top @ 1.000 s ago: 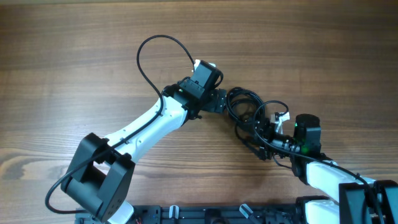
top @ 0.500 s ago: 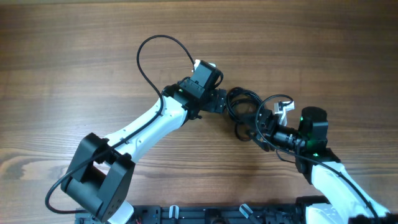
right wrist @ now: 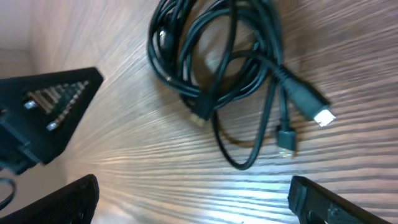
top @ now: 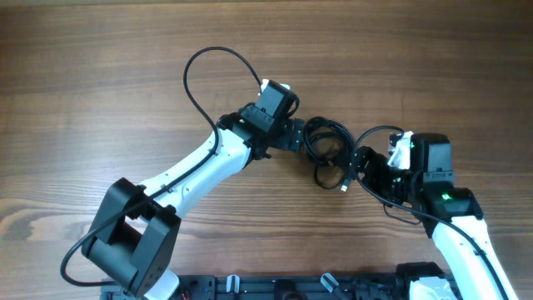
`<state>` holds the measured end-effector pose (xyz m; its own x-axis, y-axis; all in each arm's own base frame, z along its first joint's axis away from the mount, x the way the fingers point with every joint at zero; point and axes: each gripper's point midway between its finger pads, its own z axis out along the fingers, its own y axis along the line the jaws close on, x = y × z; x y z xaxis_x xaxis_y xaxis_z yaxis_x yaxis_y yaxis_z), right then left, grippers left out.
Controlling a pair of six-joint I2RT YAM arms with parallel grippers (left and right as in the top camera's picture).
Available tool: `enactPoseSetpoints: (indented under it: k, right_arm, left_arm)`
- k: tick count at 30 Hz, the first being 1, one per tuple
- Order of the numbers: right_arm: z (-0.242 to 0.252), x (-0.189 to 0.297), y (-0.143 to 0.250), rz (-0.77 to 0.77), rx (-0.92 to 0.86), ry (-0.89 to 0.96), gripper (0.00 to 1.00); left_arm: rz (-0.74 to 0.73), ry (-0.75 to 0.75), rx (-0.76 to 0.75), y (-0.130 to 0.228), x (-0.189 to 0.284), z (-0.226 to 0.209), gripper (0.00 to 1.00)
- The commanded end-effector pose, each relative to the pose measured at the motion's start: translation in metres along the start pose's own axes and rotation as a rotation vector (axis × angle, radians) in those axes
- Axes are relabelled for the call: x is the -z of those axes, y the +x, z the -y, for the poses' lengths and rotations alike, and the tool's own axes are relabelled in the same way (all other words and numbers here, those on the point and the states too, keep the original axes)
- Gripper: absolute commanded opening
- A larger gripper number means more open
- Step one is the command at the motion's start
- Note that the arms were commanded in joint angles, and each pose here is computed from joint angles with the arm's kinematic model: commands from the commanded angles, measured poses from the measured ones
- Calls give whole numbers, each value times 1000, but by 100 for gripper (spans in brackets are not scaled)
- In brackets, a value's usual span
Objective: Untangle cables
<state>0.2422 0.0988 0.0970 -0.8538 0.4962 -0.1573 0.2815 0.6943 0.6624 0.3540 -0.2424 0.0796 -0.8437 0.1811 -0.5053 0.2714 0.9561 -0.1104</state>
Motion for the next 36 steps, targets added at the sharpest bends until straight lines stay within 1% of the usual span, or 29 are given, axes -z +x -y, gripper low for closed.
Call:
enactPoseSetpoints:
  k: [1,5,8,11,14,17,19,21,24,28,33,34,36]
  right_arm:
    - [5,3,-8,37,46,45,98]
    - [8,-3,1,-6,41,62,82]
    - [8,-13,10,-52,50,77,73]
    - [15,-23,17,-83,8,126,70]
    - [18,-33,22,-109,2,156,68]
    - [30,-44,19,-95,-25,225,66]
    - [30,-51,17,-97,-23,224,63]
    - [32,-58,15,-94,-43,225,59]
    - [37,-67,14,-101,-78,240,51]
    - [42,-74,14,-112,-86,253,43]
    - [41,-77,12,-104,-82,246,29]
    - [41,-77,12,-104,-81,246,23]
    - [42,-77,11,-102,-81,250,16]
  left_arm:
    - [-12,48,-13,0,-1,10,100]
    - [-22,44,-14,3,-6,9,100]
    - [-38,39,-15,7,-13,8,100]
    - [-52,42,-16,10,-17,9,100]
    - [-57,56,-16,11,-17,11,100]
    - [-61,54,-16,12,-18,11,100]
    - [-61,55,-16,13,-20,11,100]
    - [-67,56,-16,14,-22,11,100]
    - [-66,59,-20,14,-23,13,100]
    - [-54,73,-35,14,-22,22,100]
    - [-34,98,-61,13,-20,37,100]
    - [-33,101,-66,14,-20,40,100]
    - [-33,102,-66,14,-20,40,100]
